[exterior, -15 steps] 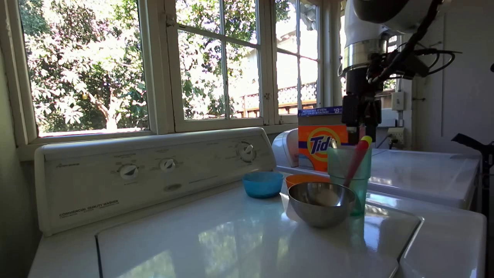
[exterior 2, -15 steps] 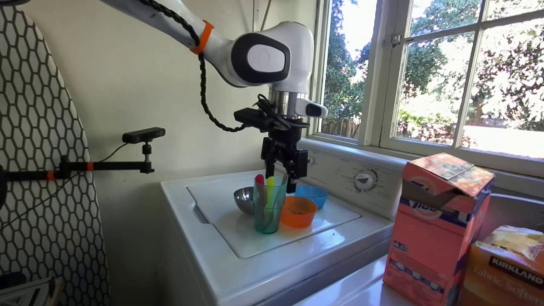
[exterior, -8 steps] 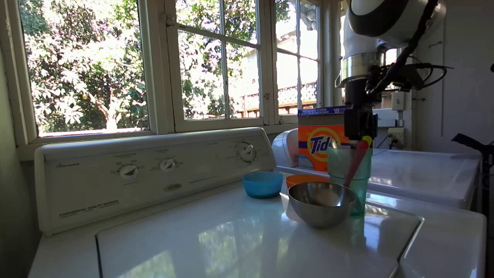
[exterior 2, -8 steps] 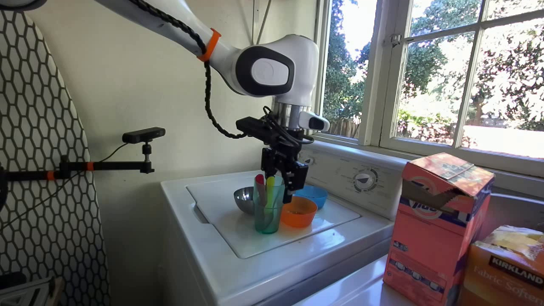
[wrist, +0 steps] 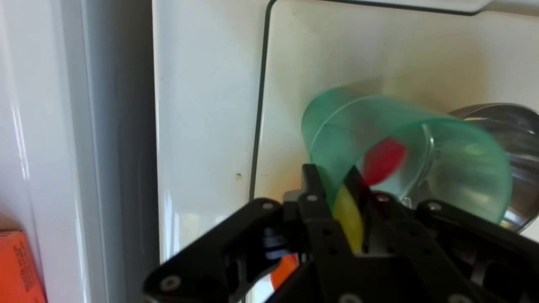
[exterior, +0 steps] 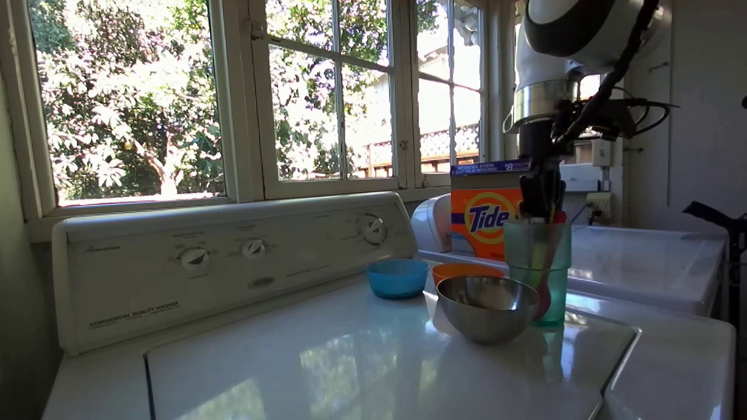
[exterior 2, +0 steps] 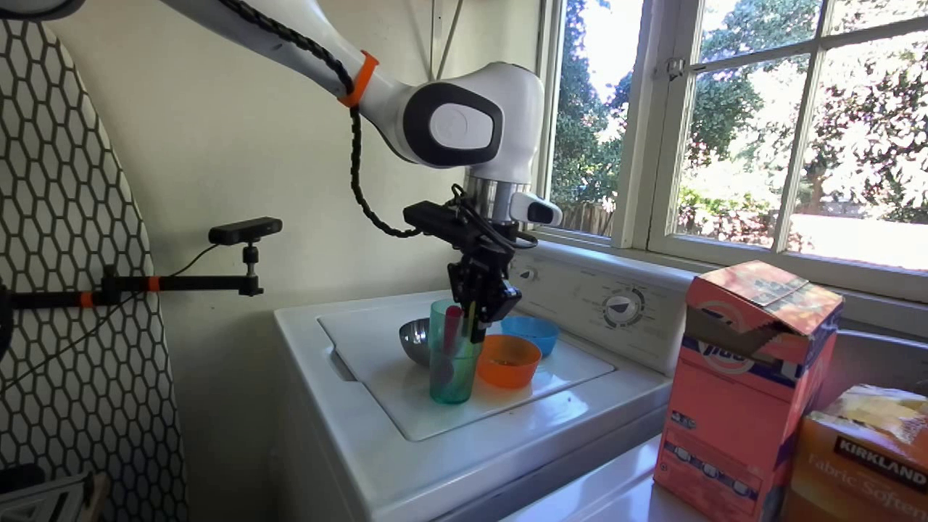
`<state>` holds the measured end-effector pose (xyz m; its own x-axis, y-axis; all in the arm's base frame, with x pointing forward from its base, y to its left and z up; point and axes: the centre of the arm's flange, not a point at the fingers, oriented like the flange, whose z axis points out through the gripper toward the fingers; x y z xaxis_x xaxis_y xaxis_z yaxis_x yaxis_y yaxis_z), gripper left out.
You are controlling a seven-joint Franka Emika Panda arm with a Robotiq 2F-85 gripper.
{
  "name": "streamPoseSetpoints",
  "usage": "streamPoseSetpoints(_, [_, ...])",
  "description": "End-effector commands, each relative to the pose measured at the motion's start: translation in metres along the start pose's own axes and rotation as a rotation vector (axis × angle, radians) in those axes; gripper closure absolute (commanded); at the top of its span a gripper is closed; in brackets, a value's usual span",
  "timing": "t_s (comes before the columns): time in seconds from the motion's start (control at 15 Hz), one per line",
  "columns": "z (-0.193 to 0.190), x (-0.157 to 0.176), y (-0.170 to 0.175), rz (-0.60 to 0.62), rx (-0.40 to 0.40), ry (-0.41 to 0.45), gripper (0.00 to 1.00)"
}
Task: Move the green cup to the left, then put the blue bowl in the orange bowl
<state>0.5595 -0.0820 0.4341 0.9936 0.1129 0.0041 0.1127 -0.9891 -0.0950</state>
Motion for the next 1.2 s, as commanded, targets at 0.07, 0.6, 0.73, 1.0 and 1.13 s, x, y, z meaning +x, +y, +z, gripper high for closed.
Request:
streamPoseSetpoints(0.07, [0.002,0.001,-0.008,-0.014,-0.007,0.010,0.96])
streamPoseSetpoints(0.6, [-0.052,-0.022,-0.028,-0.009,-0.129,-0.001,0.96])
streamPoseSetpoints(0.73, [-0.071,-0.029,-0.029,-0.006,-0.153,0.001,0.96])
streamPoseSetpoints(1.0, [-0.099,-0.040,-0.043,-0.007,-0.149,0.007,0.96])
streamPoseSetpoints(1.13, [-0.112,-0.037,-0.056,-0.016,-0.148,0.022,0.96])
